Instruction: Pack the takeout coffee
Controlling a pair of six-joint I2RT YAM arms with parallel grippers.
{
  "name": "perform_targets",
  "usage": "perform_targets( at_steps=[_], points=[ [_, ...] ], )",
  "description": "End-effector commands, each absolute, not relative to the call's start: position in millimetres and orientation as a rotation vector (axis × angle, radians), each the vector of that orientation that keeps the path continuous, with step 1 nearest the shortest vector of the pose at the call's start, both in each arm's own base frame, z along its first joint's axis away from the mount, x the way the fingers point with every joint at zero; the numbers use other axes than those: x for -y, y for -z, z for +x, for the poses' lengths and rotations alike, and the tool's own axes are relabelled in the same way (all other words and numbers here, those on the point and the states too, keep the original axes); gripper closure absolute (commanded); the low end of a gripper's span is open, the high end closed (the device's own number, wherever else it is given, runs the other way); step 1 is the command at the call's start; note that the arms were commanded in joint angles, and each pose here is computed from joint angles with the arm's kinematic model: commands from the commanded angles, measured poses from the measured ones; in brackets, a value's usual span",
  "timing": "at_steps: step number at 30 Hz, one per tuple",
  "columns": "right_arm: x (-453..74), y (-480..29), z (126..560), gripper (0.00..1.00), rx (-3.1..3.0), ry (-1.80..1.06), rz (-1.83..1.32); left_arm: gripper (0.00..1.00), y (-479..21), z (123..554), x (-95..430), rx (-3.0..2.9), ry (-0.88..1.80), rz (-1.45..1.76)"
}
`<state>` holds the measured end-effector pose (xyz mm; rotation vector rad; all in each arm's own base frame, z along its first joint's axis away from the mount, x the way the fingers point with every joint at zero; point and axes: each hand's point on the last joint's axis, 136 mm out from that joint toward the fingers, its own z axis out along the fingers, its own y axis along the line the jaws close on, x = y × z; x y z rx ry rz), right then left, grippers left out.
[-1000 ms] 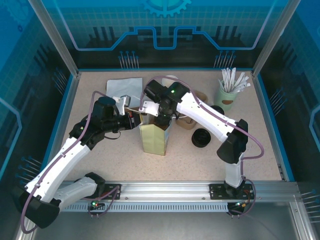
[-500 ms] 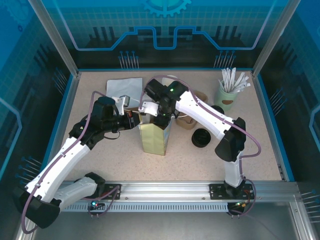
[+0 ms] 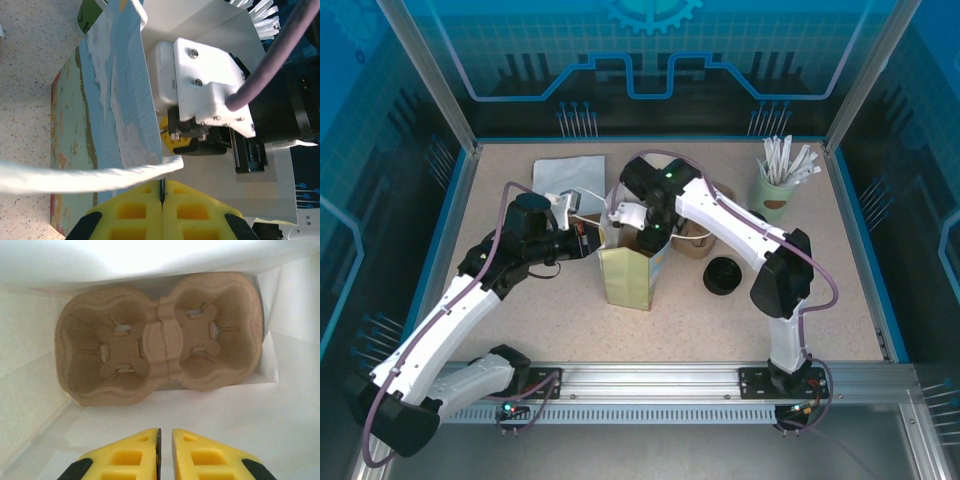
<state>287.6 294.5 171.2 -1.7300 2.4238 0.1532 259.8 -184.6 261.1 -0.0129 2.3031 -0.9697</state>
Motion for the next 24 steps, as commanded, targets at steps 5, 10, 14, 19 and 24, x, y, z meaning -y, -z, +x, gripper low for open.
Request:
perform_targets(
  at_steps=[5, 10, 14, 19, 24],
  points=[
    [-281.1, -153.7, 284.0, 0.84, -2.396, -0.026, -1.919, 1.00, -264.9, 256.1, 186.4, -2.308, 0.975, 0.033],
    [-284.5, -148.4, 290.0, 0.85, -2.404, 0.015, -1.923, 1.00, -268.3, 257.2, 188.8, -2.305, 0.990, 0.034],
    [-285.2, -142.1, 292.3, 0.85, -2.420, 0.032, -1.932, 1.00, -270.9, 257.7, 189.0, -2.301, 0.993, 0.030],
    [-284.5, -132.9, 291.2, 0.85, -2.434, 0.046, -1.958, 1.00, -271.6, 257.9, 188.9, -2.299, 0.997, 0.022],
    [-286.3, -126.5, 289.5, 0.85, -2.443, 0.049, -1.975, 1.00, -273.4, 258.7, 189.7, -2.294, 1.006, 0.015]
  ],
)
